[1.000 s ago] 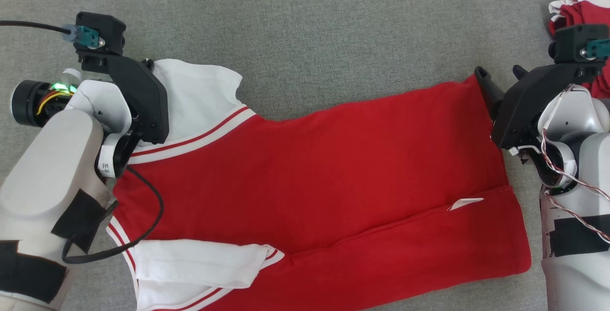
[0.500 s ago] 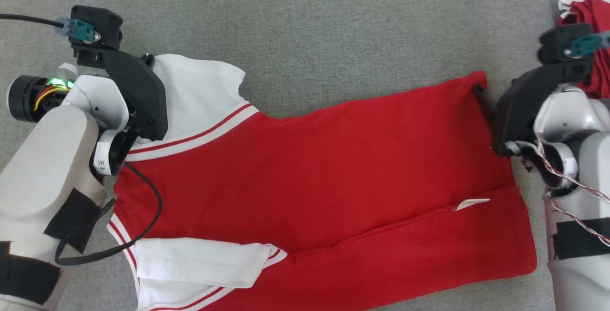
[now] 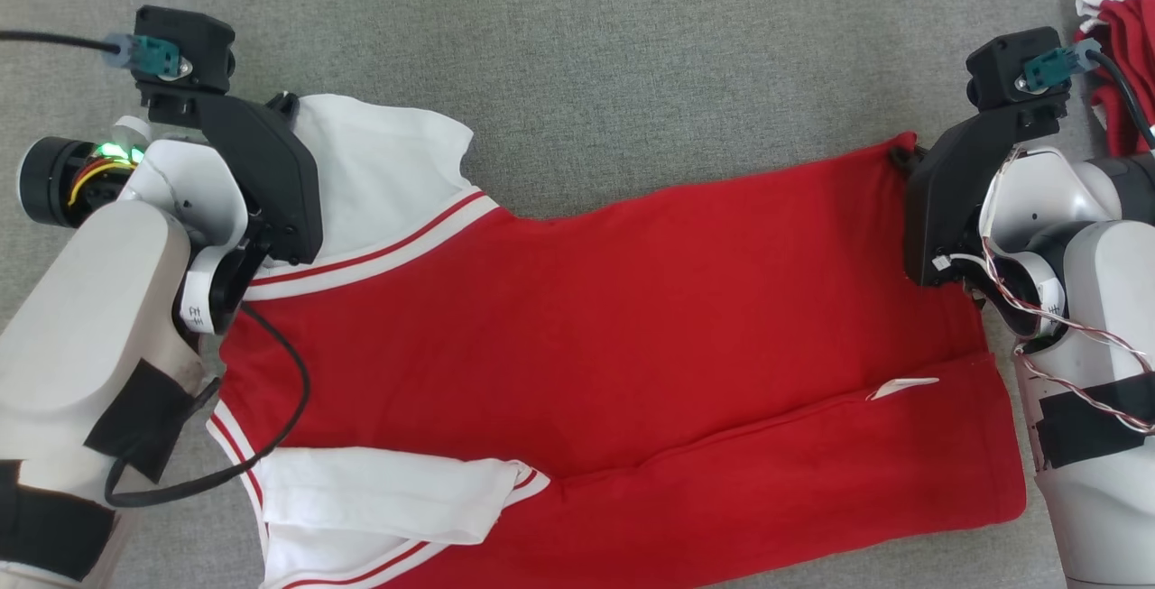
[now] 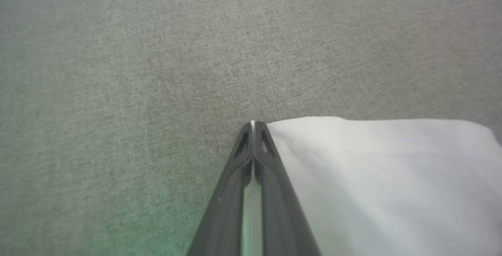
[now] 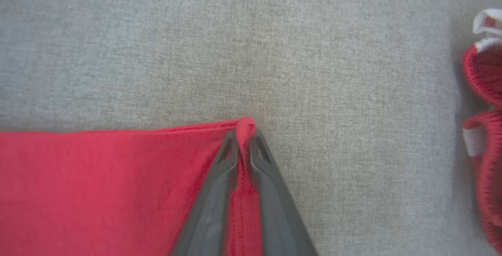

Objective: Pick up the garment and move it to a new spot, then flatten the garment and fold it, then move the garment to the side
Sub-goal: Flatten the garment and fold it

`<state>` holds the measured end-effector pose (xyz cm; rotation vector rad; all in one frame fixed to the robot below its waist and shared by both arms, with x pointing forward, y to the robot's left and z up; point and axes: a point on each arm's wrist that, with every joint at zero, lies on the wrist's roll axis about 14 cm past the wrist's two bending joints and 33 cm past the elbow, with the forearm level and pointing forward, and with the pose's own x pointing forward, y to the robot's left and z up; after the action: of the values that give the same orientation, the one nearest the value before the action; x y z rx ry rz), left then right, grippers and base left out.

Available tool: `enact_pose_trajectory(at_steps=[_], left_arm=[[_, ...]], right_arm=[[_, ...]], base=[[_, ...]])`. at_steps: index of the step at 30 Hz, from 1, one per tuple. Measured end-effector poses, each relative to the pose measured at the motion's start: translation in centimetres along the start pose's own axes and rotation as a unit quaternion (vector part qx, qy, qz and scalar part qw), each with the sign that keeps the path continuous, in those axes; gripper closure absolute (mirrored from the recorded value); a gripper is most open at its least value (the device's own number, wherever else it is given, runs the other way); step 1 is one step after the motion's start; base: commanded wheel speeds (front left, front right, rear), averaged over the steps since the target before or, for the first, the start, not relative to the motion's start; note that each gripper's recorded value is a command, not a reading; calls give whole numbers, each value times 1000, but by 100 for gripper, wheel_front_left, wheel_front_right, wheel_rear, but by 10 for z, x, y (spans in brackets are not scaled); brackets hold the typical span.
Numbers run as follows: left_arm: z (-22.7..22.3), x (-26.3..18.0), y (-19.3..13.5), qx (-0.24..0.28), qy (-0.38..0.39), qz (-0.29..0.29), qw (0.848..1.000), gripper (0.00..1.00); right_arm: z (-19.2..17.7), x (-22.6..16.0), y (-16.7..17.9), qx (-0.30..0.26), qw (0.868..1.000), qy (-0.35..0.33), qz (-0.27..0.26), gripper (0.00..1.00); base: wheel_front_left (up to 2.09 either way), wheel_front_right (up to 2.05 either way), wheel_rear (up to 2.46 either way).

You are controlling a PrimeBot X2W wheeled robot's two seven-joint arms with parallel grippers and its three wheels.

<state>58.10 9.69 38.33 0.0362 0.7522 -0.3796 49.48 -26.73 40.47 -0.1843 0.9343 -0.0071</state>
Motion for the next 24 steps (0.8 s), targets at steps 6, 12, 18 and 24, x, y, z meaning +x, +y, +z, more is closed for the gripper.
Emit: enact_pose_trajectory(at_steps=[6,12,18,24], left_arm=[[13,-4,6,6,-50,11,999,100],[39,-13,14,15,-123,31,992,100],[58,-21,12,28,-181,31,983,100],[70,-32,6,38,-230,23,972,100]], right_arm=[[10,-1,-14,4,999,-41,-25,100],[25,-6,-21,13,995,-85,-43,100],[33,-9,-27,20,991,-119,-58,100],[35,-10,-27,31,988,-136,-60,100]], base=[[0,0,0],[0,0,0],[0,0,0],[0,0,0]])
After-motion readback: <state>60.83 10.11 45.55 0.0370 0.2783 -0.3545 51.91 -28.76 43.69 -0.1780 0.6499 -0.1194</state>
